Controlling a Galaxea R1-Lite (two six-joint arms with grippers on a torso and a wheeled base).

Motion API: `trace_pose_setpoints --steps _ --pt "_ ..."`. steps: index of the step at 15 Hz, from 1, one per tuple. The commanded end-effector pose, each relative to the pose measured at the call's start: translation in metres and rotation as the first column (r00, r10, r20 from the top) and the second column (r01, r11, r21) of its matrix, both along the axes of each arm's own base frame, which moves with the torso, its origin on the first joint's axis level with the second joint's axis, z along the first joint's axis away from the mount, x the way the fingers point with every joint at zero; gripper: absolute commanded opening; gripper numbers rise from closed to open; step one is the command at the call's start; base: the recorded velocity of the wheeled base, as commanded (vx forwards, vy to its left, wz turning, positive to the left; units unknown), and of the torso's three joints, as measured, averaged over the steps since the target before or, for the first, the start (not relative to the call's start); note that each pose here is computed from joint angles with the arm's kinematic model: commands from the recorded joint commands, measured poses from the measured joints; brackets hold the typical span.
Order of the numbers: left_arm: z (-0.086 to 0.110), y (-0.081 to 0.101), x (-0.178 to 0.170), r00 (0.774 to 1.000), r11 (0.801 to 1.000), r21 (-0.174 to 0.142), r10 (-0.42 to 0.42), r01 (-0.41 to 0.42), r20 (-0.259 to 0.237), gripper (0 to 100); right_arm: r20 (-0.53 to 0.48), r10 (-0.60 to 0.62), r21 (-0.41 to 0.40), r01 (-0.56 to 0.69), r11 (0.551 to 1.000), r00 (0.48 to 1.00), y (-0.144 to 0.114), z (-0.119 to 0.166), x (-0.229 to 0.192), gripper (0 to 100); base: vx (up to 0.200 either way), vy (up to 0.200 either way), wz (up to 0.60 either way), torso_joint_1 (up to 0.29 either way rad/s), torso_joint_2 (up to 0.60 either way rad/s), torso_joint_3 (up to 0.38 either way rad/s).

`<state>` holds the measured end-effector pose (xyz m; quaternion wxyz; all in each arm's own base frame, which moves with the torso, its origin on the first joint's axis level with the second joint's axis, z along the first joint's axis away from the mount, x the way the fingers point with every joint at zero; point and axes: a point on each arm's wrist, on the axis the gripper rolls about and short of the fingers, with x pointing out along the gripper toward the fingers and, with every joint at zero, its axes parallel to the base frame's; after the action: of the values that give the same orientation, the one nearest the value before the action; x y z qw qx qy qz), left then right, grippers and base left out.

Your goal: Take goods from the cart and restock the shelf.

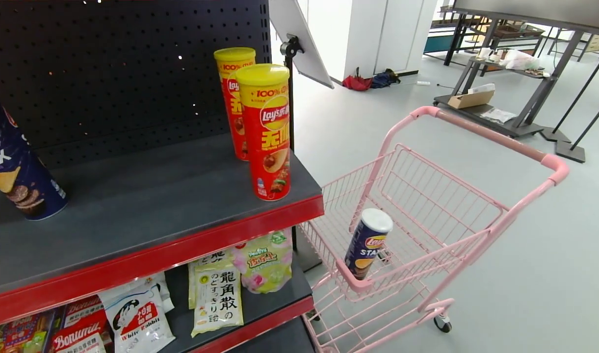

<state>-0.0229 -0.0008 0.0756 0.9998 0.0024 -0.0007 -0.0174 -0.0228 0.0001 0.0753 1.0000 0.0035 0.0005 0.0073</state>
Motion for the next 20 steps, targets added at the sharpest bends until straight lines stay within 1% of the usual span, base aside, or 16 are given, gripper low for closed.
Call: trace_pose_setpoints --steps 1,4,6,7,8,9,10,11,12,14,15,16,17,18,19,20 --pt "0.000 0.000 0.000 1.000 1.000 0.000 0.001 -0.001 -0.001 100 -0.001 0.001 -0.001 -0.001 1.000 1.000 0.000 0.000 0.000 100 0.000 0.000 0.00 -0.188 0.53 0.344" --pt "0.000 0.000 0.000 1.000 1.000 0.000 0.001 -0.001 -0.001 100 0.001 0.001 -0.002 -0.001 1.000 1.000 0.000 0.000 0.000 100 0.000 0.000 0.00 -0.150 0.47 0.308" --pt "0.000 0.000 0.000 1.000 1.000 0.000 0.000 0.000 -0.001 100 -0.039 0.004 -0.009 -0.004 1.000 0.999 0.000 0.001 0.003 100 0.000 0.000 0.00 -0.041 0.14 0.090" --pt "0.000 0.000 0.000 1.000 1.000 0.000 0.000 0.000 -0.001 100 -0.033 -0.035 -0.018 0.034 0.999 0.999 0.000 0.001 0.002 100 0.000 0.000 0.00 -0.012 0.06 0.046" --pt "0.000 0.000 0.000 1.000 1.000 0.000 0.000 0.000 -0.001 100 -0.030 -0.041 -0.022 0.040 0.999 0.999 0.000 0.002 0.002 100 0.000 0.000 0.00 0.000 0.00 0.000" --pt "0.000 0.000 0.000 1.000 1.000 -0.002 0.000 0.000 0.000 100 0.004 -0.016 -0.032 0.016 0.999 1.000 0.000 0.022 0.001 100 0.000 0.000 0.00 0.000 0.00 0.000" --pt "0.000 0.000 0.000 1.000 1.000 0.000 -0.002 0.002 -0.001 100 -0.021 -0.022 0.039 0.023 0.999 1.000 0.000 0.117 0.028 100 0.000 0.000 0.00 0.000 0.00 0.000" --pt "0.000 0.000 0.000 1.000 1.000 0.000 0.000 0.000 -0.001 100 0.018 -0.010 0.188 0.006 0.982 1.000 0.000 0.182 0.057 100 0.000 0.000 0.00 0.000 0.00 0.000" --pt "0.000 0.000 0.000 1.000 1.000 0.000 0.000 0.000 -0.001 100 0.001 0.047 0.217 -0.046 0.975 0.999 0.002 0.213 0.089 100 0.000 0.000 0.00 0.000 0.00 0.000" --pt "0.000 0.000 0.000 1.000 1.000 0.000 0.000 0.000 0.000 100 -0.138 0.176 0.156 -0.154 0.976 0.975 0.010 0.194 0.125 100 0.000 0.000 0.00 0.000 0.00 0.000" --pt "0.000 0.000 0.000 1.000 1.000 0.001 -0.002 0.002 -0.001 100 -0.261 0.226 0.164 -0.188 0.968 0.938 0.014 0.166 0.158 100 0.000 0.000 0.00 0.000 0.00 0.000" --pt "0.000 0.000 0.000 1.000 1.000 0.003 -0.002 0.002 0.000 100 -0.325 0.278 0.187 -0.227 0.956 0.904 0.017 0.140 0.181 100 0.000 0.000 0.00 0.000 0.00 0.000" --pt "0.000 0.000 0.000 1.000 1.000 0.003 -0.002 0.002 0.000 100 -0.341 0.320 0.198 -0.265 0.944 0.884 0.019 0.124 0.199 100 0.000 0.000 0.00 0.000 0.00 0.000" --pt "0.000 0.000 0.000 1.000 1.000 0.005 -0.002 0.002 0.000 100 -0.337 0.394 0.204 -0.342 0.917 0.855 0.023 0.093 0.236 100 0.000 0.000 0.00 0.000 0.00 0.000" --pt "0.000 0.000 0.000 1.000 1.000 0.005 -0.002 0.002 -0.001 100 -0.326 0.414 0.196 -0.368 0.909 0.850 0.025 0.081 0.251 100 0.000 0.000 0.00 0.000 0.00 0.000" --pt "0.000 0.000 0.000 1.000 1.000 0.005 -0.002 0.002 0.000 100 -0.320 0.451 0.189 -0.411 0.892 0.833 0.028 0.056 0.280 100 0.000 0.000 0.00 0.000 0.00 0.000"
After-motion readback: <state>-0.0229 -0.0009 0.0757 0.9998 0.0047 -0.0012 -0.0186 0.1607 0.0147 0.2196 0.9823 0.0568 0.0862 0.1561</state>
